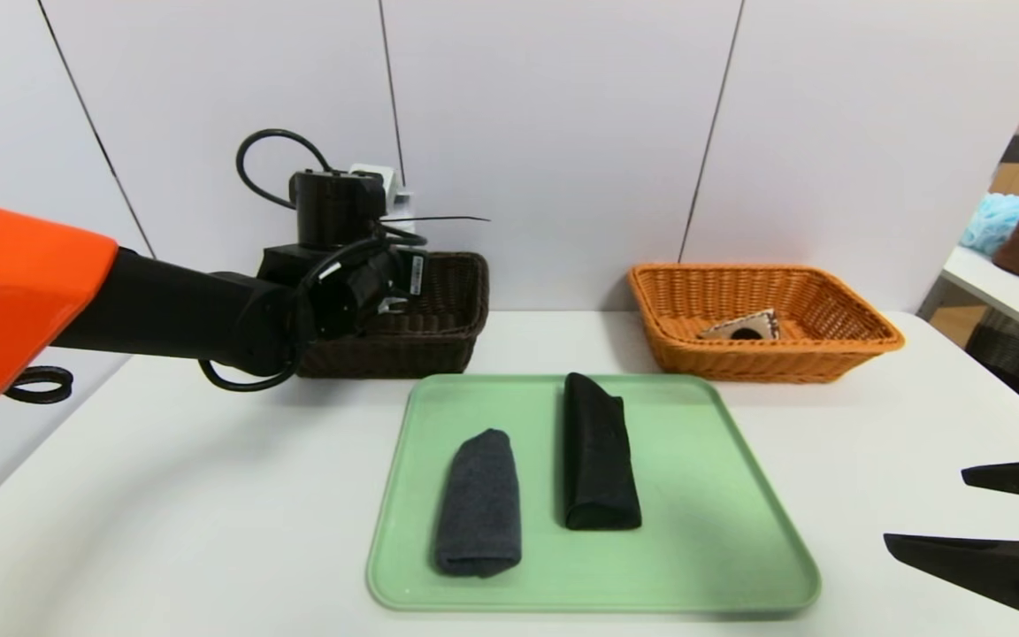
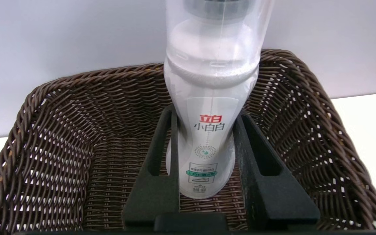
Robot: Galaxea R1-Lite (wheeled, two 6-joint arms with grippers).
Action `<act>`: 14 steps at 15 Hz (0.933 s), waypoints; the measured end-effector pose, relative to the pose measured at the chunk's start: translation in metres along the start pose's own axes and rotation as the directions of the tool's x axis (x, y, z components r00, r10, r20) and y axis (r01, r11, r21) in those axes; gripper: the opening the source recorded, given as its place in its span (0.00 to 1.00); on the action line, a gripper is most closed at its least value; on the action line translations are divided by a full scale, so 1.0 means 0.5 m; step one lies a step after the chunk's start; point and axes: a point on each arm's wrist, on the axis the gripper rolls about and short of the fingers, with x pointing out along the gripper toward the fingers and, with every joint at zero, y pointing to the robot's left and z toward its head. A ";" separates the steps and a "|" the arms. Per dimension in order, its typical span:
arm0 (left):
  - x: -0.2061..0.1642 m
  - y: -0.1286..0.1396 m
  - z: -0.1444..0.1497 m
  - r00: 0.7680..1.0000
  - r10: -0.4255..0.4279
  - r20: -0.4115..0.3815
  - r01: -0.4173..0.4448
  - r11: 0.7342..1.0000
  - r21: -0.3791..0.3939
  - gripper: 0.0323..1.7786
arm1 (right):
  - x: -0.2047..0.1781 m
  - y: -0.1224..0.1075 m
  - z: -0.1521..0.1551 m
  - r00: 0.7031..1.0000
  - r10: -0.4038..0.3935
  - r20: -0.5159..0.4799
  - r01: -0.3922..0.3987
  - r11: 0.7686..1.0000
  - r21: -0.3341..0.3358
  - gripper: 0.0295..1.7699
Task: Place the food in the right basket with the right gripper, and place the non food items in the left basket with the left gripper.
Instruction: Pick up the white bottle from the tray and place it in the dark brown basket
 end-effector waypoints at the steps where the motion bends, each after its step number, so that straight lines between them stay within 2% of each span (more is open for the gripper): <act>1: 0.001 0.000 -0.002 1.000 0.000 -0.002 0.000 1.000 0.000 0.28 | 0.000 0.000 0.000 1.000 0.001 -0.001 -0.001 1.000 -0.001 0.96; 14: 0.025 0.004 -0.033 0.999 0.015 -0.042 -0.014 1.000 0.004 0.28 | 0.003 0.000 0.000 1.000 0.001 -0.007 -0.001 1.000 0.001 0.96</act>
